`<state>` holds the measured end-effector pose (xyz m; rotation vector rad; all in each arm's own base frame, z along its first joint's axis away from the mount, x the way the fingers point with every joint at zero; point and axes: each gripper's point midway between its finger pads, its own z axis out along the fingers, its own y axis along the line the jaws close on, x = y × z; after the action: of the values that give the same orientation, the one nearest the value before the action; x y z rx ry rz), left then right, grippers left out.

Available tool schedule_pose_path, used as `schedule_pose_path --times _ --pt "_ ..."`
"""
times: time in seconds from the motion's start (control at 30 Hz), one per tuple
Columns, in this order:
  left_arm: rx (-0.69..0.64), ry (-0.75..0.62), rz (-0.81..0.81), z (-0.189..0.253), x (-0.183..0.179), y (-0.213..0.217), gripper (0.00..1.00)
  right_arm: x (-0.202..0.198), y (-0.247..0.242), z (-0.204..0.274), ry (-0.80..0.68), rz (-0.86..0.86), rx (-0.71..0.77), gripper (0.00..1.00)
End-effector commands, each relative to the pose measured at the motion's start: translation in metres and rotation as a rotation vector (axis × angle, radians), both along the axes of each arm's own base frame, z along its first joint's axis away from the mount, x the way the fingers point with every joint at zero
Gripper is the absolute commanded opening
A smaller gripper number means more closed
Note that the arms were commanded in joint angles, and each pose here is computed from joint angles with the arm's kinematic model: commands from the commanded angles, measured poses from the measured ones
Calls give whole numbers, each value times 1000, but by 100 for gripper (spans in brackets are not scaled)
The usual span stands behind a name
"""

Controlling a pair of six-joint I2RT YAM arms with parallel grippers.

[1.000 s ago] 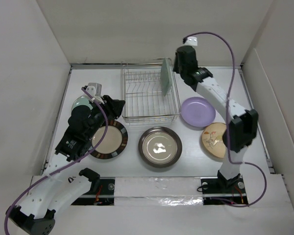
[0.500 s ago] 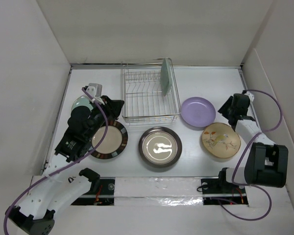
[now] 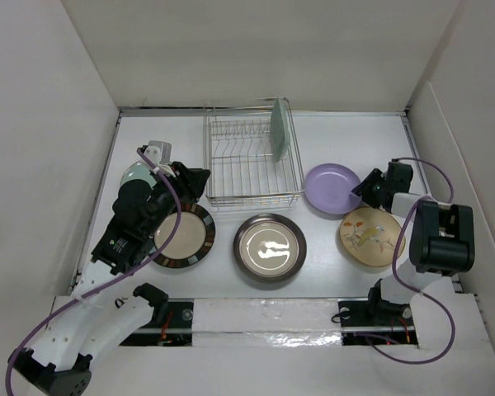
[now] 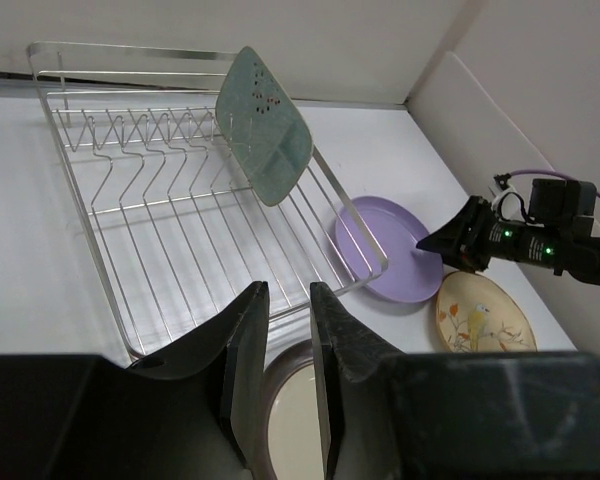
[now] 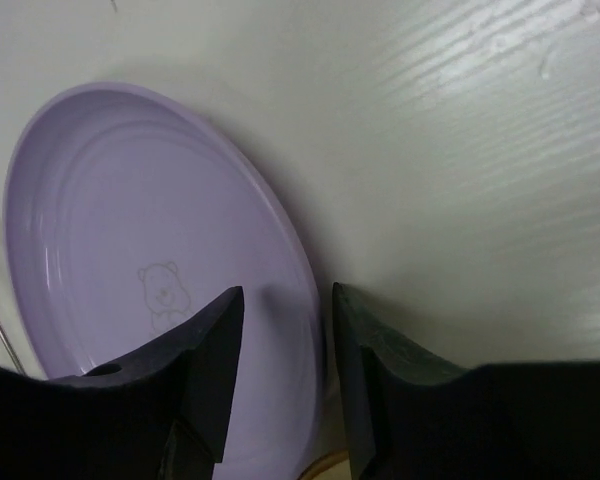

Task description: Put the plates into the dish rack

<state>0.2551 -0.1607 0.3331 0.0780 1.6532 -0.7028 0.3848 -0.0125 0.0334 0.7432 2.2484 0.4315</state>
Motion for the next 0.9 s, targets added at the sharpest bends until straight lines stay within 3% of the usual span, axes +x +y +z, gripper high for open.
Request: schedule_pose_path --times 0.0,0.07,0.1,0.2,0.23,0.4,0.53,0.67,0.7,0.77,0.8,0.87 --pt "-10 -45 -4 10 -1 -1 21 25 5 15 -85 16 48 43" --pt "-10 -46 -4 10 -1 -1 21 26 7 11 -81 12 66 36" --pt "-9 -44 -4 9 -1 -1 21 28 7 10 -82 9 69 25" --pt "-12 -46 -2 10 -1 0 21 32 1 17 -105 -28 55 3" --pt "-10 -46 -2 10 -1 0 21 33 -2 23 -119 -42 46 0" --pt "-13 -50 -4 11 -1 0 21 40 -25 95 -250 -191 -87 0" --pt "-13 -50 -7 10 -1 -1 22 37 -34 176 -367 -318 -279 0" --pt "-16 -56 -8 12 -2 -1 22 32 -13 256 -431 -317 -506 0" --pt "-16 -56 -10 12 -2 -1 22 38 15 296 -495 -273 -514 0" --pt "-17 -58 -10 13 -3 -1 22 47 32 297 -406 -227 -665 0" --pt "-19 -59 -7 13 -3 0 22 51 61 333 -466 -199 -673 0" --pt "-20 -60 -5 14 -3 0 22 55 75 341 -421 -180 -805 0"
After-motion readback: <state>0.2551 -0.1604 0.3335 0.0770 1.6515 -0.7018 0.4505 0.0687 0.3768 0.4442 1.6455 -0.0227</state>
